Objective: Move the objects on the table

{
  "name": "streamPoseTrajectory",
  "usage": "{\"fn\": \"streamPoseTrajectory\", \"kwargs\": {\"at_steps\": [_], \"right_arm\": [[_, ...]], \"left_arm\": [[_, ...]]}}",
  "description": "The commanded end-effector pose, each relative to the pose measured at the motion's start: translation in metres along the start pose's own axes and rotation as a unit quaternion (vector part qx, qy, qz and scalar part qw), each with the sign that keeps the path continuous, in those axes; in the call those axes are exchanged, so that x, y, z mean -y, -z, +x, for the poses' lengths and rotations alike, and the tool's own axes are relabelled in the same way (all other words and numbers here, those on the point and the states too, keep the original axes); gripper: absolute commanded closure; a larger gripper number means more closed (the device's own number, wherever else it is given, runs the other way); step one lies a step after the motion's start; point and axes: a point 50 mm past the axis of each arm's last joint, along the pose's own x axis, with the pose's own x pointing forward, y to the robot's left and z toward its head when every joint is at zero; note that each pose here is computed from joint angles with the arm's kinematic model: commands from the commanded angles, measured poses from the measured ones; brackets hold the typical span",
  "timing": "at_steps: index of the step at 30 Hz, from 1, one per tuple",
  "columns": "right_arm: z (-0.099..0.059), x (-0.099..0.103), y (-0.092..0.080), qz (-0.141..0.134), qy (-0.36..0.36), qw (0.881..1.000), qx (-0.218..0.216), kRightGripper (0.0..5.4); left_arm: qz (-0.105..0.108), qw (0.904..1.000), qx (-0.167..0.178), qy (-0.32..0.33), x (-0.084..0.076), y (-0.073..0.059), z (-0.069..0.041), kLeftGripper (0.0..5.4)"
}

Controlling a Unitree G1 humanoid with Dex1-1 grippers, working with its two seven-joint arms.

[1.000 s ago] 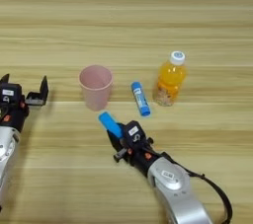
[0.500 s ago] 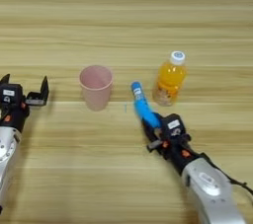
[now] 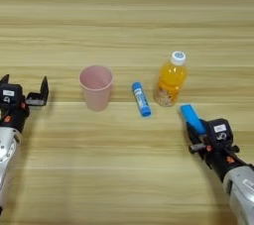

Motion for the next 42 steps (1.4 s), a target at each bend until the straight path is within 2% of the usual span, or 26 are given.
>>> {"fn": "streamPoseTrajectory", "kwargs": {"at_steps": [1,6,12,19,20,21,28,34,42], "right_arm": [[0.010,0.005,0.005,-0.008,0.027,0.999,-0.018,4.00],[0.020,0.007,0.010,0.003,0.048,0.999,-0.018,4.00],[0.039,-0.003,0.014,0.012,0.043,0.999,-0.019,4.00],[0.051,-0.006,0.018,0.032,0.042,0.999,-0.009,4.00],[0.052,-0.006,0.018,0.033,0.044,0.998,-0.006,3.63],[0.052,-0.005,0.016,0.036,0.048,0.998,0.001,3.47],[0.049,-0.006,0.000,0.044,0.056,0.996,0.061,2.78],[0.042,-0.007,-0.010,0.043,0.059,0.993,0.092,2.09],[0.042,-0.007,-0.009,0.046,0.064,0.993,0.092,1.40]], "left_arm": [[0.002,1.0000,-0.003,0.002,0.002,0.001,0.002,0.00],[0.001,1.0000,-0.003,0.002,0.002,0.000,0.002,0.00],[0.002,1.0000,-0.002,0.003,0.002,0.000,0.001,0.00],[0.001,1.0000,-0.002,0.003,0.001,0.000,0.001,0.00],[0.001,1.0000,-0.002,0.003,0.001,0.000,0.001,0.00],[0.002,1.0000,-0.002,0.003,0.001,0.000,0.001,0.00],[0.003,1.0000,-0.001,0.003,0.001,0.000,0.001,0.00],[0.003,1.0000,-0.001,0.004,0.000,0.000,0.000,0.00],[0.003,0.9999,0.001,0.010,0.000,-0.001,-0.001,0.00]]}}
